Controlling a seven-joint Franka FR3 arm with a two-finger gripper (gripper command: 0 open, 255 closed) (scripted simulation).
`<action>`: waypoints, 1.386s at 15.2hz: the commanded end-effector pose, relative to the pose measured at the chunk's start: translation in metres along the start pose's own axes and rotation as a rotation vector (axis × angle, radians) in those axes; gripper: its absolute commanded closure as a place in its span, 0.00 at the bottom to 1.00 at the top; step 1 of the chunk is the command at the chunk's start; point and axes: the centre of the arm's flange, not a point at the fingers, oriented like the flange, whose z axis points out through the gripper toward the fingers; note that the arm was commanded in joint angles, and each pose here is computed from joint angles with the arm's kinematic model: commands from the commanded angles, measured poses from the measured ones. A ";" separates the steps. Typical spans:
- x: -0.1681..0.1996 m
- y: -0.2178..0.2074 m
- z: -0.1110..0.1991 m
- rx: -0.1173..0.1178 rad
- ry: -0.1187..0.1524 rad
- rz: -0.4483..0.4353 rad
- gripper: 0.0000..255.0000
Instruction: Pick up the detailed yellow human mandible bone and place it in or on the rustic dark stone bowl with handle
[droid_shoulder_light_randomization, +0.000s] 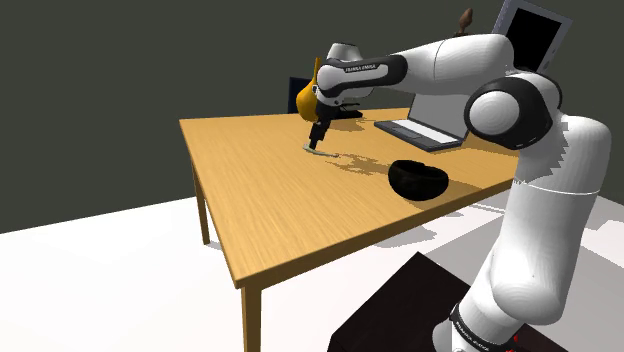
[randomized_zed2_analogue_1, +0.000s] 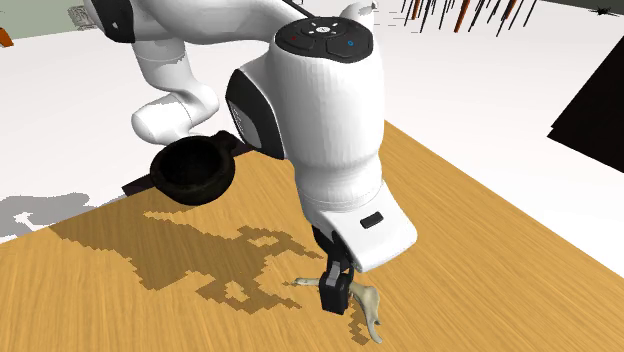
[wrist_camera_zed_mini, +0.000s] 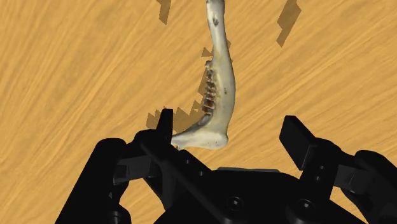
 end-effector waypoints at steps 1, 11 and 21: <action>0.002 -0.003 0.010 -0.037 0.003 -0.008 0.00; 0.002 -0.002 0.034 -0.037 0.003 -0.008 0.00; 0.002 -0.001 0.035 -0.037 0.003 -0.009 1.00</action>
